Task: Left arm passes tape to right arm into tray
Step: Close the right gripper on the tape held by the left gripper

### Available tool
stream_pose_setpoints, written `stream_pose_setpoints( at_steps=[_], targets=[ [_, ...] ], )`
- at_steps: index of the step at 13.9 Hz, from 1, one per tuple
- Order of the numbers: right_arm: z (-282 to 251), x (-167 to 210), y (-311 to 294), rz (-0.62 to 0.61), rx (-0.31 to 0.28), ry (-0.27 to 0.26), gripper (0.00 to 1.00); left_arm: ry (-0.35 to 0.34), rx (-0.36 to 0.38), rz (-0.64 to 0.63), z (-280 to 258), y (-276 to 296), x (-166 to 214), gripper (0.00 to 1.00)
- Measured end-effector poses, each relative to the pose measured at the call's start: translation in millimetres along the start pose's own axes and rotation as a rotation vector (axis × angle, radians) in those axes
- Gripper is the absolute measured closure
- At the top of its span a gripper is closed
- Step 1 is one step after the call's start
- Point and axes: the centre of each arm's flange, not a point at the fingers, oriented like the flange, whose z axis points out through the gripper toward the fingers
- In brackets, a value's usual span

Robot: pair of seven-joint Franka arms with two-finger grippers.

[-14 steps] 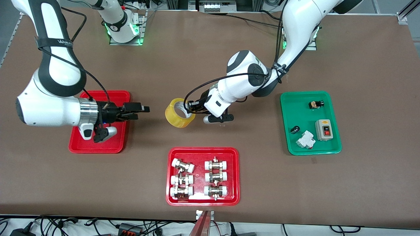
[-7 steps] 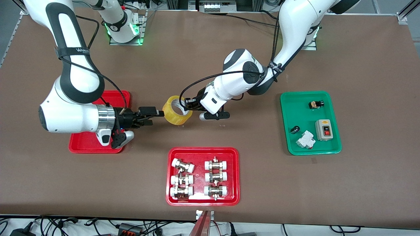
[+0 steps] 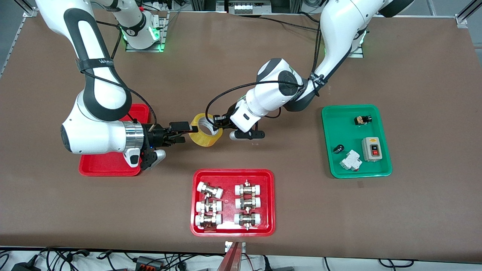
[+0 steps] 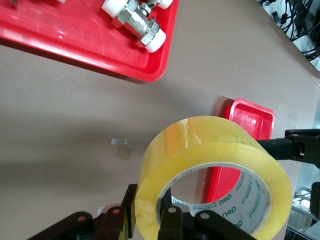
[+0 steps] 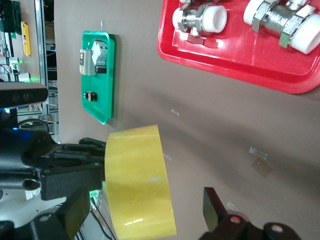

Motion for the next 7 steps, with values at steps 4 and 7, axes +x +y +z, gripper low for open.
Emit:
stream_pose_setpoints(
  at_steps=[4, 7],
  targets=[
    [17, 4, -4, -0.011, -0.014, 0.009, 0.00, 0.017, 0.013, 0.025, -1, -1, 3, 0.78],
    [25, 4, -6, -0.015, -0.018, 0.005, 0.00, 0.017, 0.013, 0.025, -1, -1, 3, 0.78]
  ],
)
